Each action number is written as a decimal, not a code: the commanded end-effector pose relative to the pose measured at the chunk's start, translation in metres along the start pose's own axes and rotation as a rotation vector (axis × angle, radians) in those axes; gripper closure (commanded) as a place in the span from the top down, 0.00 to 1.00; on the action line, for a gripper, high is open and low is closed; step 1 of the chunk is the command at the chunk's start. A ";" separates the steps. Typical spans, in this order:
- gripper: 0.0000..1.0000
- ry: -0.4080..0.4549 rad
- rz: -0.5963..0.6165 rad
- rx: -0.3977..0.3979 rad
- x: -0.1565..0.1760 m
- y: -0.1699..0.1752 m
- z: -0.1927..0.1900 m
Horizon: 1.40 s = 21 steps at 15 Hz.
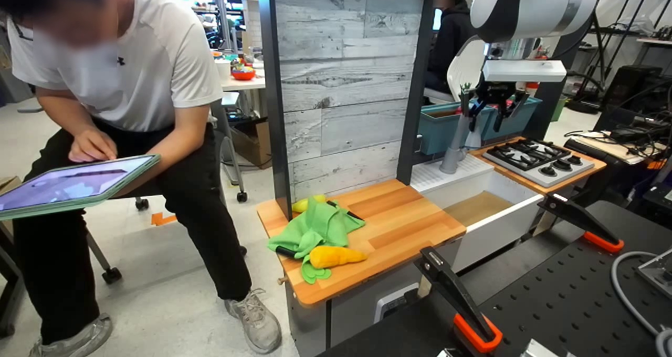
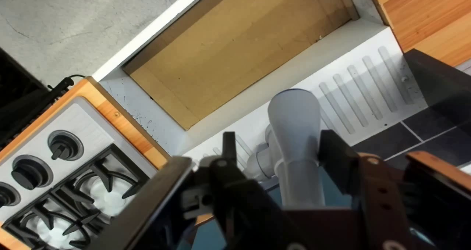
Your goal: Move the faucet spout to the left
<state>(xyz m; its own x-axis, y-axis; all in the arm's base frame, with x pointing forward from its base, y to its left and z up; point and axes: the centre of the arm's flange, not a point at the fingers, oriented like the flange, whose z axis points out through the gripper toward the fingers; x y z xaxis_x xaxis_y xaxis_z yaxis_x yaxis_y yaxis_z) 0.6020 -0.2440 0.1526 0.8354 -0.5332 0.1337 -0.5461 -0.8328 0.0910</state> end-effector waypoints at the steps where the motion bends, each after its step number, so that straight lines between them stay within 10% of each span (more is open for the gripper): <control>1: 0.30 0.032 0.008 -0.007 0.008 -0.003 0.006; 5: 0.02 0.035 -0.010 -0.009 0.007 -0.011 0.008; 21: 0.06 0.019 0.113 0.104 0.027 -0.043 0.031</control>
<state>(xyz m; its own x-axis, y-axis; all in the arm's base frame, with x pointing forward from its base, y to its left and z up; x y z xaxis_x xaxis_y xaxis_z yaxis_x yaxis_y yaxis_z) 0.6171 -0.2260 0.1541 0.7896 -0.5982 0.1368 -0.6061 -0.7951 0.0216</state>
